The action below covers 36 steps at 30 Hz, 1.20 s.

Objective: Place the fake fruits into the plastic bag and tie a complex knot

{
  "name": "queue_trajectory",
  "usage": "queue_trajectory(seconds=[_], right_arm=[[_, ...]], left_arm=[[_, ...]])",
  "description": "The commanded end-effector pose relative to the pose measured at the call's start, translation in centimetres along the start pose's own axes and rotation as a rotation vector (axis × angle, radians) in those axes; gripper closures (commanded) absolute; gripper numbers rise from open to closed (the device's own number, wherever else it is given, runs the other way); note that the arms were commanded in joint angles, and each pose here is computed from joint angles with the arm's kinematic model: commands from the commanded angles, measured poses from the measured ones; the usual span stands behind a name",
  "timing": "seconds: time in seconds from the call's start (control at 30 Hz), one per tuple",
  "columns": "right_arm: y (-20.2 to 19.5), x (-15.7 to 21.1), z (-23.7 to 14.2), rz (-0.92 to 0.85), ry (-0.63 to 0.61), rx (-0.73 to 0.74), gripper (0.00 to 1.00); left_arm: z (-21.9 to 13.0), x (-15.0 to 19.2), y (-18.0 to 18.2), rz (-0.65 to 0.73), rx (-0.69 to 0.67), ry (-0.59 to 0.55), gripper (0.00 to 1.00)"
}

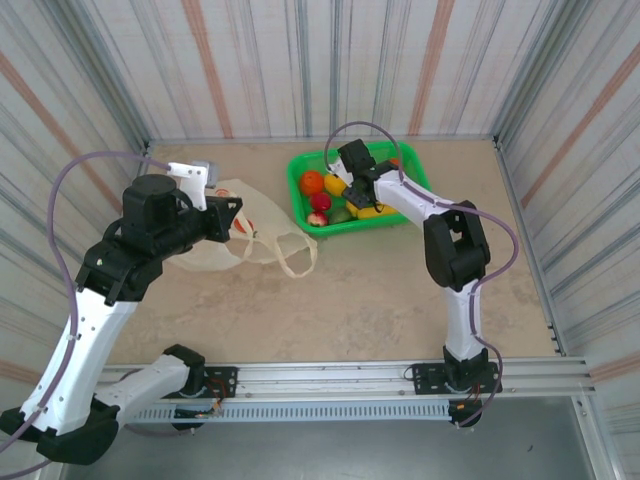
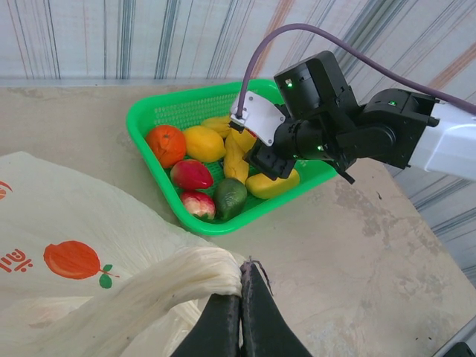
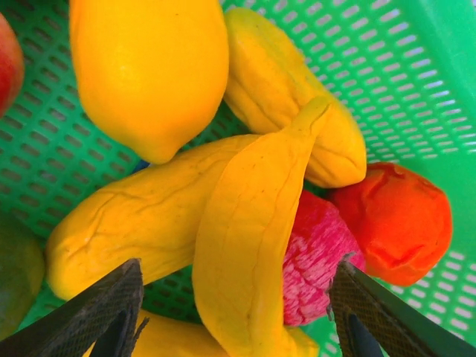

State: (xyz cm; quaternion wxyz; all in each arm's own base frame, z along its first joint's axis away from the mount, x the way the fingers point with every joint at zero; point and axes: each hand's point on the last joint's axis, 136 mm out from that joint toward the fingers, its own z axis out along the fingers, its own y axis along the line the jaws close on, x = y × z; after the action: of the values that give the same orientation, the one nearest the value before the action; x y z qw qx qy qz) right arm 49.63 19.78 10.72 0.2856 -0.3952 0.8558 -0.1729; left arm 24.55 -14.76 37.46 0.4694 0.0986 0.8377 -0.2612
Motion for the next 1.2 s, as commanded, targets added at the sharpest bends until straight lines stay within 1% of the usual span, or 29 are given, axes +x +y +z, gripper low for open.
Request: queue_trajectory(seconds=[0.0, 0.07, 0.17, 0.23, 0.33, 0.37, 0.4, 0.5, 0.57, 0.63, 0.7, 0.77, 0.8, 0.87, 0.9, 0.93, 1.07, 1.17], right_arm=[[-0.7, 0.5, 2.1, -0.004, 0.041, 0.010, 0.35], [-0.3, 0.6, 2.8, 0.022, 0.055, -0.032, 0.37], [0.9, 0.6, 3.5, 0.037, 0.060, -0.093, 0.38], [1.5, 0.7, 4.0, 0.047, 0.066, -0.112, 0.41], [1.6, 0.8, 4.5, 0.100, 0.075, -0.140, 0.53], [1.7, 1.1, 4.6, 0.124, 0.082, -0.157, 0.59], [1.0, 0.0, 4.1, 0.148, 0.054, -0.158, 0.63], [0.4, -0.5, 3.2, 0.213, 0.032, -0.195, 0.72], [-0.1, -1.2, 2.0, 0.264, -0.003, -0.225, 0.77], [-0.8, -1.9, 0.6, 0.305, -0.040, -0.247, 0.78], [-1.6, -2.6, -0.8, 0.345, -0.081, -0.265, 0.82], [-2.6, -3.2, -2.4, 0.404, -0.129, -0.292, 0.83], [-3.0, -3.6, -3.2, 0.444, -0.160, -0.317, 0.86], [-4.1, -4.6, -5.2, 0.523, -0.236, -0.372, 0.88], [-3.8, -4.3, -5.5, 0.563, -0.249, -0.412, 0.89], [-4.3, -4.5, -6.3, 0.599, -0.284, -0.435, 0.90], [-5.8, -5.5, -9.8, 0.704, -0.429, -0.514, 0.92], [-6.6, -7.0, -14.4, 0.770, -0.588, -0.598, 0.92]], left_arm=[[-0.2, 0.4, -0.1, 0.021, 0.008, 0.013, 1.00], [-0.1, 0.5, 0.0, 0.021, 0.005, 0.018, 1.00], [-0.1, 0.4, 0.0, 0.025, 0.006, 0.017, 1.00], [0.0, 0.5, 0.0, 0.026, 0.005, 0.021, 1.00], [0.2, 0.5, 0.1, 0.026, 0.004, 0.024, 1.00], [0.2, 0.5, 0.1, 0.026, 0.004, 0.024, 1.00], [0.2, 0.5, 0.1, 0.028, 0.002, 0.024, 1.00], [0.1, 0.4, 0.2, 0.032, -0.005, 0.020, 1.00], [0.2, 0.4, 0.2, 0.031, -0.006, 0.021, 1.00], [0.2, 0.3, 0.2, 0.030, -0.008, 0.018, 1.00], [0.2, 0.3, 0.3, 0.029, -0.013, 0.015, 1.00], [0.2, 0.2, 0.4, 0.029, -0.017, 0.014, 1.00], [0.2, 0.2, 0.5, 0.027, -0.021, 0.013, 1.00], [0.2, 0.3, 0.5, 0.026, -0.025, 0.014, 1.00], [0.2, 0.2, 0.6, 0.025, -0.026, 0.010, 1.00], [0.2, 0.3, 0.6, 0.022, -0.027, 0.011, 1.00], [0.1, 0.2, 0.7, 0.014, -0.034, 0.004, 1.00], [-0.1, 0.0, 0.6, 0.011, -0.031, 0.001, 1.00]])
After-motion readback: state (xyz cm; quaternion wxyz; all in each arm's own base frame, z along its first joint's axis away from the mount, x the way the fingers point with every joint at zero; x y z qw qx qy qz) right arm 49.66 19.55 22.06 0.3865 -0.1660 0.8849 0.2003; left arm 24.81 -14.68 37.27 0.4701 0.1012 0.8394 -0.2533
